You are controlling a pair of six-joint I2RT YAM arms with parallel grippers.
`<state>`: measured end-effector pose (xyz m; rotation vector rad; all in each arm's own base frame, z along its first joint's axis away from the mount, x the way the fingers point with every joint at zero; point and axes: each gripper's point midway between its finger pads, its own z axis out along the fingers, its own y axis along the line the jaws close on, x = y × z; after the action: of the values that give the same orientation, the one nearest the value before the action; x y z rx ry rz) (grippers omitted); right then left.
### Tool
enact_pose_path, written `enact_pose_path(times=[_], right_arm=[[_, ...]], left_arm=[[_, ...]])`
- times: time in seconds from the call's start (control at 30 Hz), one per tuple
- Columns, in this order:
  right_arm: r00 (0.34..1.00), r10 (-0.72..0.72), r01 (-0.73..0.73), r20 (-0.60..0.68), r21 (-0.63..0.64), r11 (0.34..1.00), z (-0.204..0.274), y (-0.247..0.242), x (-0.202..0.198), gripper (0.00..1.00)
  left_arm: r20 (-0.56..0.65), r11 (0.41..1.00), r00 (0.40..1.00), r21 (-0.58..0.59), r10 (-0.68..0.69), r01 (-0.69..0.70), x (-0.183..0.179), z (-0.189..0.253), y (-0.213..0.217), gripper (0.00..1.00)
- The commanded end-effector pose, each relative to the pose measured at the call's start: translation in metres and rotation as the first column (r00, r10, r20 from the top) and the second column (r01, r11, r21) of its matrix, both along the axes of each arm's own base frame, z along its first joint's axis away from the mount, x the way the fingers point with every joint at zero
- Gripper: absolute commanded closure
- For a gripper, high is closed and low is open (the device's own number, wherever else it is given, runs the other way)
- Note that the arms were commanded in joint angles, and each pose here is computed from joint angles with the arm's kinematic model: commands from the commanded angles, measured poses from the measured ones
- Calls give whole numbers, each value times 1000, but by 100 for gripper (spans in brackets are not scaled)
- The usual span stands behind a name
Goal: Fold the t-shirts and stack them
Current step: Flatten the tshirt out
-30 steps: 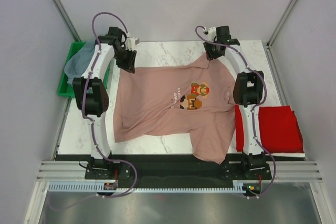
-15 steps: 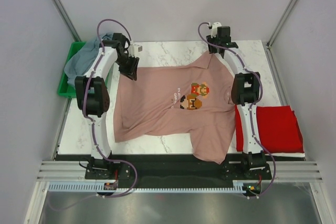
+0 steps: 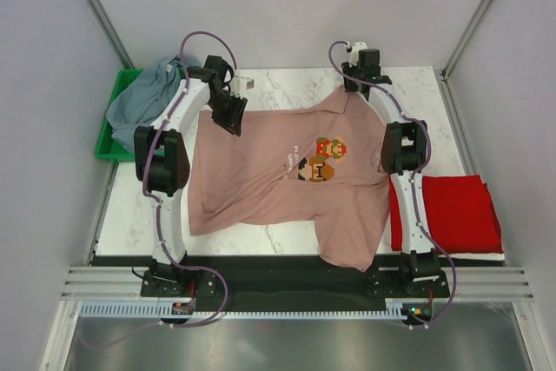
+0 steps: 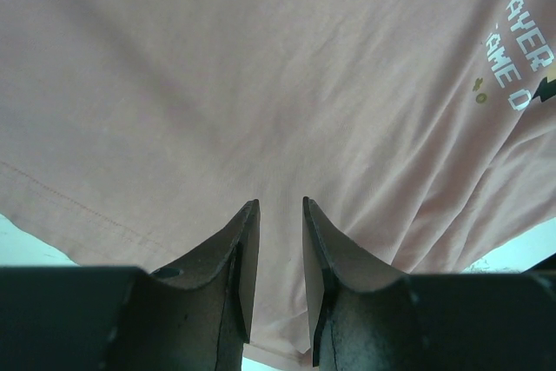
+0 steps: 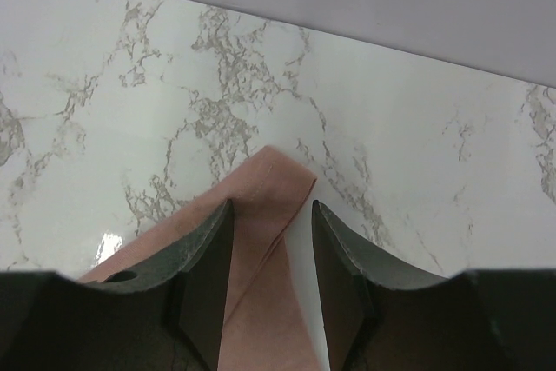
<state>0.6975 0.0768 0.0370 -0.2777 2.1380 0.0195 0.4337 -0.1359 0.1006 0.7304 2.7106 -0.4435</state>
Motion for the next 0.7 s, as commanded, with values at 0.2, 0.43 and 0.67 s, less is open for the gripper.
enact_pose_path(times=[0.2,0.43,0.67], right_arm=[[998,-27,19,64,122,992,5,-7,19,54],[993,-35,10,111,219,976,14,-2,30,55],[993,-32,-1,111,286,958,16,6,31,69]], left_arm=[[55,1000,998,10,-18,18,-5,24,-1,67],[67,999,997,29,-27,25,-5,26,-1,67],[70,997,996,57,-53,49,-11,26,-5,67]])
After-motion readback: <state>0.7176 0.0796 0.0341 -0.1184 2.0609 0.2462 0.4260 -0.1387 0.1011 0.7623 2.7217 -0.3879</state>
